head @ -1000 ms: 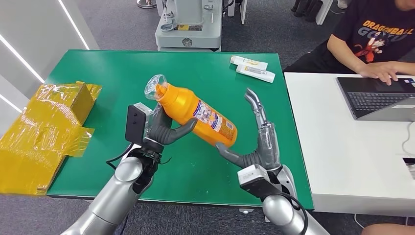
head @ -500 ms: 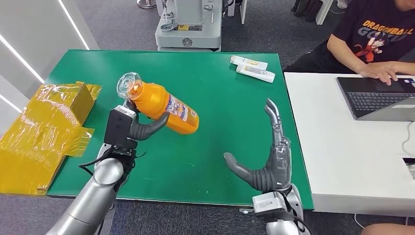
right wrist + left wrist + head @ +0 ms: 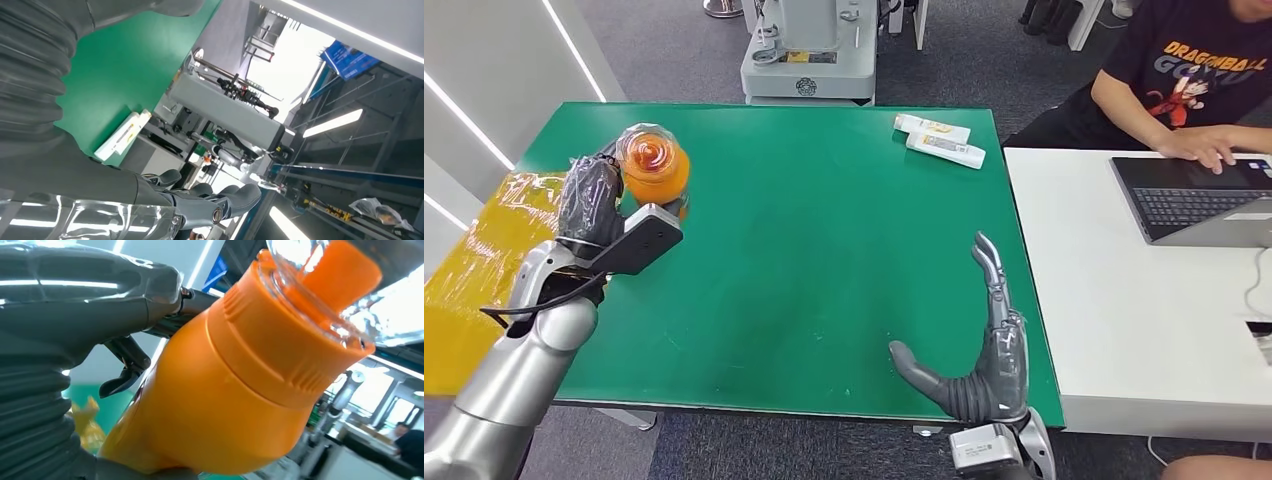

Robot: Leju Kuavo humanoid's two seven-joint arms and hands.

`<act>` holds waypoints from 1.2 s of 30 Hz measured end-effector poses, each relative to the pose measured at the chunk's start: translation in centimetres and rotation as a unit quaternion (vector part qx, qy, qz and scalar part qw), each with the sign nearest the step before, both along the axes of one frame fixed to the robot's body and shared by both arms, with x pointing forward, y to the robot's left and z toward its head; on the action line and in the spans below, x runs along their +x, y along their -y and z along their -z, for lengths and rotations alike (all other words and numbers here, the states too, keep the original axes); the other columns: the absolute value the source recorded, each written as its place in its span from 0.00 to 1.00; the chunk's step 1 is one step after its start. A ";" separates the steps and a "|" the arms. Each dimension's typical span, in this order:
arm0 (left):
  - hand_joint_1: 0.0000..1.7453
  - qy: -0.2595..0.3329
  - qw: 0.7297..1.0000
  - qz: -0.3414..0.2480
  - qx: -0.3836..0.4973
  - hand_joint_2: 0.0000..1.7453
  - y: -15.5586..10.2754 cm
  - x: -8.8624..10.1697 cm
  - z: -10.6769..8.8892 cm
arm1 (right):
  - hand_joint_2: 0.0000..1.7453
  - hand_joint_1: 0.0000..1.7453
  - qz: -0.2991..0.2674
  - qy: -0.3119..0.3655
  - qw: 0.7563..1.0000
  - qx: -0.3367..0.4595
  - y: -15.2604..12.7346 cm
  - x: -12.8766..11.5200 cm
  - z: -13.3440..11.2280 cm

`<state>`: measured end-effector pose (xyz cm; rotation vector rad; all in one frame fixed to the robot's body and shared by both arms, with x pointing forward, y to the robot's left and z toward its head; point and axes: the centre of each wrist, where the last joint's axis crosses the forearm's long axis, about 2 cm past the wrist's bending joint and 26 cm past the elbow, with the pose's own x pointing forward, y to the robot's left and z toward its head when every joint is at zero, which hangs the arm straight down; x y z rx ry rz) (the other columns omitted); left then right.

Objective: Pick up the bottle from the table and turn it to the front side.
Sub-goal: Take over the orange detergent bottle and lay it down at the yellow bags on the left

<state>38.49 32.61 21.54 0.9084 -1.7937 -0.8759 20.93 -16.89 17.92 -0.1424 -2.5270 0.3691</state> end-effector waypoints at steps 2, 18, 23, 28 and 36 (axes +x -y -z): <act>1.00 -0.004 0.999 -0.008 0.045 1.00 -1.0 0.0 -0.3 | 1.00 0.00 -0.006 -0.002 1.000 0.000 -0.1 -0.1 -0.1; 1.00 0.010 0.922 -0.077 0.380 1.00 -3.2 0.2 -0.9 | 1.00 0.00 -0.026 -0.012 1.000 0.003 -1.1 -0.7 -1.5; 1.00 0.001 0.905 -0.081 0.418 1.00 -2.9 0.2 -0.6 | 1.00 0.00 -0.025 -0.015 1.000 0.005 -1.1 -1.1 -1.6; 1.00 -0.006 0.897 -0.082 0.434 1.00 -2.9 0.2 -0.5 | 1.00 0.00 -0.022 -0.016 1.000 0.009 -1.0 -1.3 -1.7; 1.00 -0.056 0.883 -0.081 0.460 1.00 -3.9 0.9 1.0 | 1.00 0.00 -0.016 -0.018 1.000 0.017 -0.8 -1.6 -1.3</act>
